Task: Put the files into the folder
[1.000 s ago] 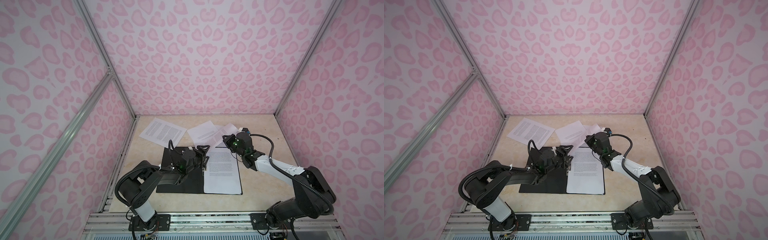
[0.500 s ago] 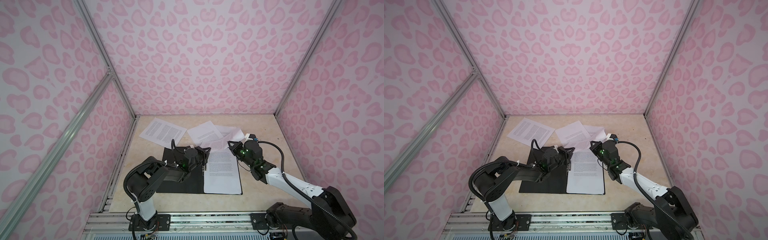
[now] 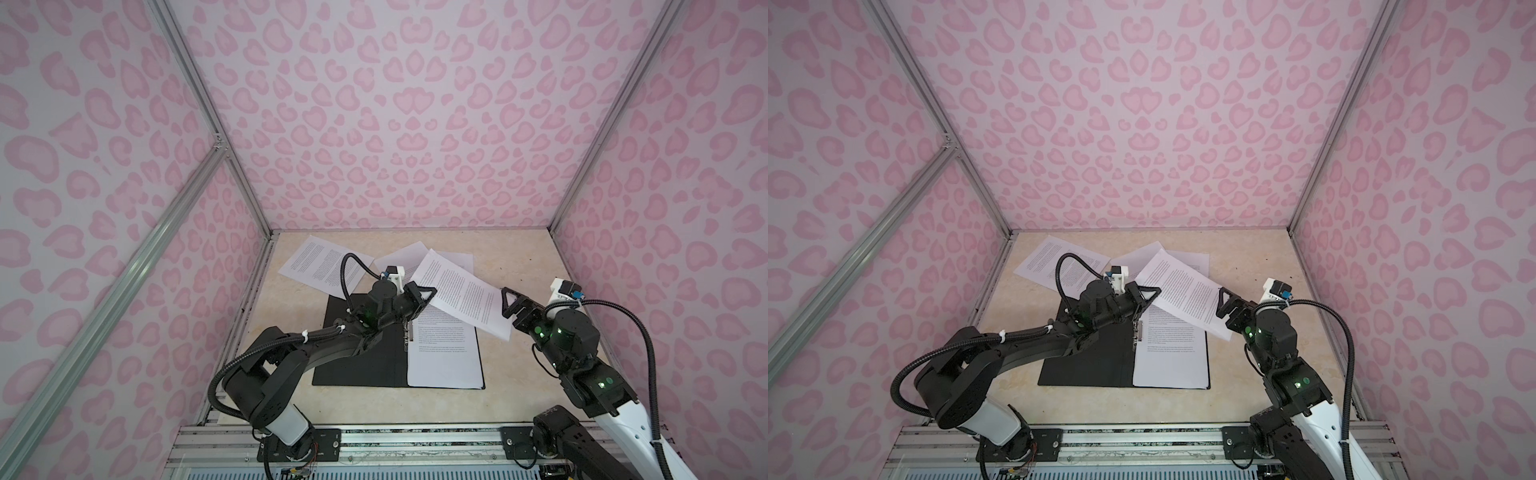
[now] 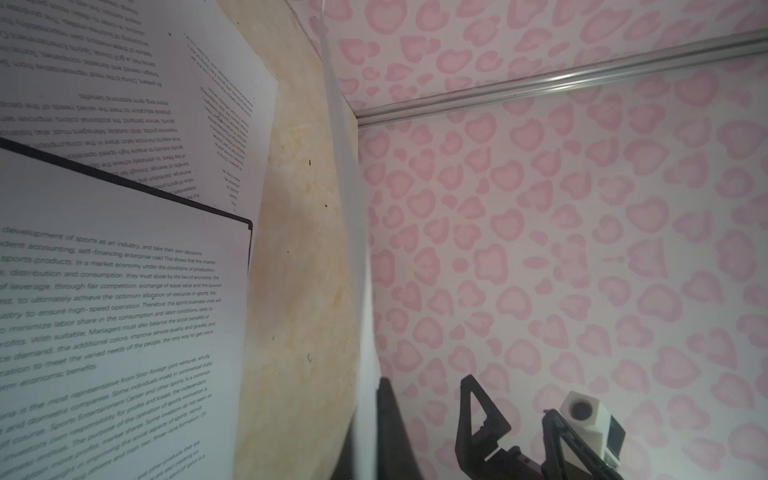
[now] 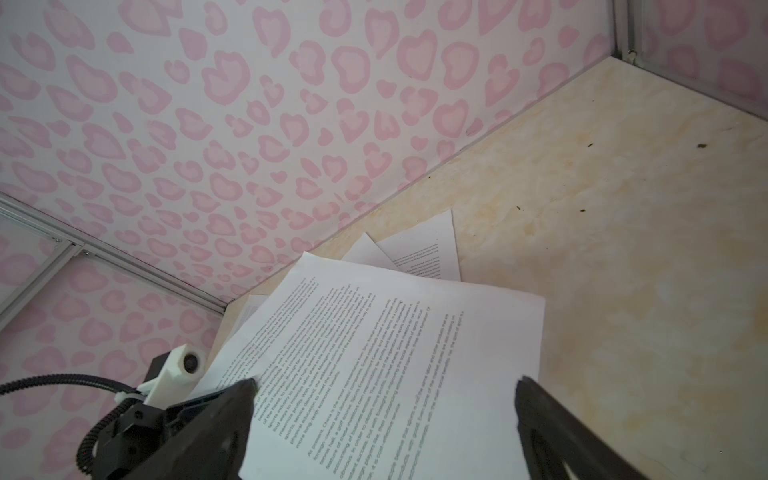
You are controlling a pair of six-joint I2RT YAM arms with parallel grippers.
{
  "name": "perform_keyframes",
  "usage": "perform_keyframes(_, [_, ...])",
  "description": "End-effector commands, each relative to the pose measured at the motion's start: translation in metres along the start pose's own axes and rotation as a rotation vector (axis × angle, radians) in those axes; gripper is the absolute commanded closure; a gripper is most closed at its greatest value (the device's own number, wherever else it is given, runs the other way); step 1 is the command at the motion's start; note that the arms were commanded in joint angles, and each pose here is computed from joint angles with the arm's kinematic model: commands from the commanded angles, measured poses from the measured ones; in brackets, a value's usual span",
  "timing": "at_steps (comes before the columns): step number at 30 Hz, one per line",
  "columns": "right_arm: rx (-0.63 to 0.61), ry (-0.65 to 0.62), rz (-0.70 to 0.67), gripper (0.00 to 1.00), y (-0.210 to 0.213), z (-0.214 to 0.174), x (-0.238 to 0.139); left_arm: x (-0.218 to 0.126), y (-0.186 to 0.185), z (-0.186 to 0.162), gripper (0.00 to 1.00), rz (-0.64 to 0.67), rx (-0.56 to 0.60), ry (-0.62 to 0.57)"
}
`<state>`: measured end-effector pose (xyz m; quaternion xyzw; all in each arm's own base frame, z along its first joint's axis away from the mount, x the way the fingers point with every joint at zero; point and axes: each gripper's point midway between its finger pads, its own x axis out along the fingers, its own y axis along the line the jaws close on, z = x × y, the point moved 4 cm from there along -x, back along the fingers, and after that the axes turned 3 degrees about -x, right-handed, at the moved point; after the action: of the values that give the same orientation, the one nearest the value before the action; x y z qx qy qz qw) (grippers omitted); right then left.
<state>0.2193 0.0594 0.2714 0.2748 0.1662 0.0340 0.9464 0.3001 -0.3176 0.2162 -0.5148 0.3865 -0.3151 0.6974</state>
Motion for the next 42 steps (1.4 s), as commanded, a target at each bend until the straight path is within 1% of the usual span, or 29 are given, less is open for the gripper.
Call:
perform_keyframes(1, [-0.099,0.091,-0.018,0.03,-0.012,-0.021,-0.006,-0.020,0.012,-0.009,0.97,0.149,0.168,0.137])
perform_keyframes(4, [-0.114,0.113,0.001,0.03,-0.011,-0.026,-0.004,-0.048,0.028,-0.004,0.97,0.262,0.198,0.192])
perform_keyframes(5, [-0.115,0.120,0.010,0.03,-0.010,-0.028,-0.002,-0.057,0.034,0.000,0.97,0.281,0.197,0.199])
perform_keyframes(7, [-0.116,0.140,0.046,0.03,-0.004,-0.032,0.004,-0.077,0.054,0.011,0.97,0.306,0.165,0.206])
perform_keyframes(10, [-0.128,0.189,0.104,0.03,0.007,-0.041,0.022,-0.094,0.091,0.026,0.97,0.331,0.101,0.233])
perform_keyframes(11, [-0.136,0.211,0.121,0.03,0.010,-0.044,0.029,-0.097,0.101,0.029,0.97,0.357,0.106,0.238])
perform_keyframes(14, [-0.168,0.273,0.183,0.03,0.025,-0.051,0.050,-0.100,0.130,0.038,0.97,0.512,0.190,0.255])
perform_keyframes(16, [-0.183,0.315,0.213,0.03,0.033,-0.056,0.063,-0.099,0.144,0.046,0.97,0.593,0.236,0.245])
perform_keyframes(19, [-0.216,0.373,0.261,0.03,0.046,-0.063,0.085,-0.095,0.156,0.057,0.97,0.668,0.289,0.233])
perform_keyframes(22, [-0.257,0.442,0.204,0.03,0.047,-0.073,0.107,-0.094,0.165,0.068,0.97,0.746,0.345,0.202])
perform_keyframes(24, [-0.261,0.486,0.208,0.02,0.049,-0.083,0.121,-0.094,0.168,0.073,0.97,0.776,0.367,0.188])
perform_keyframes(27, [-0.305,0.557,0.237,0.02,0.056,-0.105,0.142,-0.092,0.171,0.078,0.97,0.797,0.395,0.166])
perform_keyframes(30, [-0.347,0.638,0.279,0.03,0.066,-0.125,0.160,-0.091,0.172,0.080,0.97,0.785,0.408,0.145])
perform_keyframes(33, [-0.347,0.705,0.314,0.10,0.072,-0.138,0.176,-0.090,0.172,0.080,0.97,0.778,0.419,0.128])
perform_keyframes(34, [-0.345,0.719,0.334,0.11,0.077,-0.140,0.178,-0.089,0.172,0.080,0.97,0.768,0.421,0.124])
perform_keyframes(36, [-0.364,0.737,0.342,0.10,0.082,-0.144,0.182,-0.088,0.175,0.078,0.97,0.765,0.418,0.124])
perform_keyframes(39, [-0.411,0.784,0.295,0.09,0.081,-0.149,0.194,-0.084,0.174,0.075,0.97,0.757,0.418,0.136])
perform_keyframes(42, [-0.407,0.859,0.327,0.08,0.086,-0.160,0.205,-0.083,0.171,0.073,0.97,0.774,0.446,0.133])
